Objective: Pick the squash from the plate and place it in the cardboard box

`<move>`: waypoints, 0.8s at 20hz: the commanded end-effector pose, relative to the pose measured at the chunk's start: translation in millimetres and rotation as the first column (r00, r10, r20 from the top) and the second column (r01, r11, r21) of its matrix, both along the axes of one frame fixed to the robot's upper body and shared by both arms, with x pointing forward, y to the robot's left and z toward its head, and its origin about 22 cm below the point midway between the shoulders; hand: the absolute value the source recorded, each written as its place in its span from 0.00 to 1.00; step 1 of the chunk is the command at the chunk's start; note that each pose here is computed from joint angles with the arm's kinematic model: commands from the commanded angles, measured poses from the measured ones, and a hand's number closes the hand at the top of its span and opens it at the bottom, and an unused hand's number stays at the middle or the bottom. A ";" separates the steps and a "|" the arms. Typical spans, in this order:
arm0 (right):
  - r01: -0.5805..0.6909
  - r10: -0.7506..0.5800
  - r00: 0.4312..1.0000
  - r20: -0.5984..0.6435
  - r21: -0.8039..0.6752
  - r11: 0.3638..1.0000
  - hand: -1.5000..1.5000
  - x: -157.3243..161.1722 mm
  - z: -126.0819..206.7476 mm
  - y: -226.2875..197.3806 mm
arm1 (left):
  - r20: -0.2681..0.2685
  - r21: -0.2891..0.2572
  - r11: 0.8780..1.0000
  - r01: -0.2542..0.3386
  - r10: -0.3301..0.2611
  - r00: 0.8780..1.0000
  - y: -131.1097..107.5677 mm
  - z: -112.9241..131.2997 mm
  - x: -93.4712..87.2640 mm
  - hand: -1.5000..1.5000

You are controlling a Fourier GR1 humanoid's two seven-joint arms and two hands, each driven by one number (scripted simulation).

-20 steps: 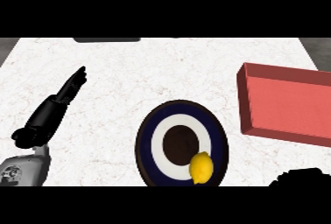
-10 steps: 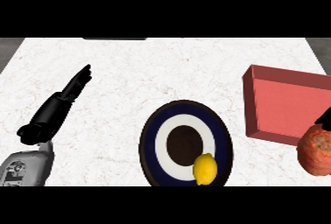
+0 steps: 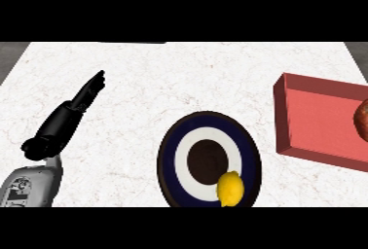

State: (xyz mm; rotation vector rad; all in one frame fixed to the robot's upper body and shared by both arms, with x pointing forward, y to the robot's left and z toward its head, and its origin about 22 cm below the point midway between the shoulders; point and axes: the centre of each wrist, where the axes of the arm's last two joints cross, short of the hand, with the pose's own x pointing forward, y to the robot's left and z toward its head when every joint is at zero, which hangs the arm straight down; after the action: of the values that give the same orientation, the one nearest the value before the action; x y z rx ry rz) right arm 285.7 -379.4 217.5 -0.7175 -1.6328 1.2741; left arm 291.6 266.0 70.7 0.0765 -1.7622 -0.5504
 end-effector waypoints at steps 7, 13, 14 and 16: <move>-0.043 -0.018 0.965 -0.262 -0.225 0.973 1.00 43.8 -31.5 -55.1 | 0.013 -0.006 1.000 0.017 -0.017 1.000 -24.7 -9.4 6.9 0.50; -0.227 0.169 0.924 -0.343 -0.137 0.964 0.00 60.4 -26.2 -64.8 | -0.003 0.009 1.000 -0.009 0.009 1.000 4.8 8.5 20.6 0.50; -0.249 0.208 0.920 -0.332 -0.084 0.965 0.00 56.9 -21.7 -70.6 | 0.007 0.014 1.000 -0.001 0.001 1.000 -8.8 -0.7 9.7 0.50; -0.261 0.264 0.927 -0.267 0.046 0.964 0.00 63.9 -31.7 -67.9 | 0.012 0.004 1.000 -0.017 0.017 1.000 -10.9 -1.4 8.3 0.50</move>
State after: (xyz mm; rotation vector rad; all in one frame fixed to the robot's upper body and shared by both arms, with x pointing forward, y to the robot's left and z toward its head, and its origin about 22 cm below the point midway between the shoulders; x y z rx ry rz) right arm 341.4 -442.3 182.9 -0.5308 -1.3928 1.5297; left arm 300.1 262.0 68.9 0.0811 -1.7662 -0.5530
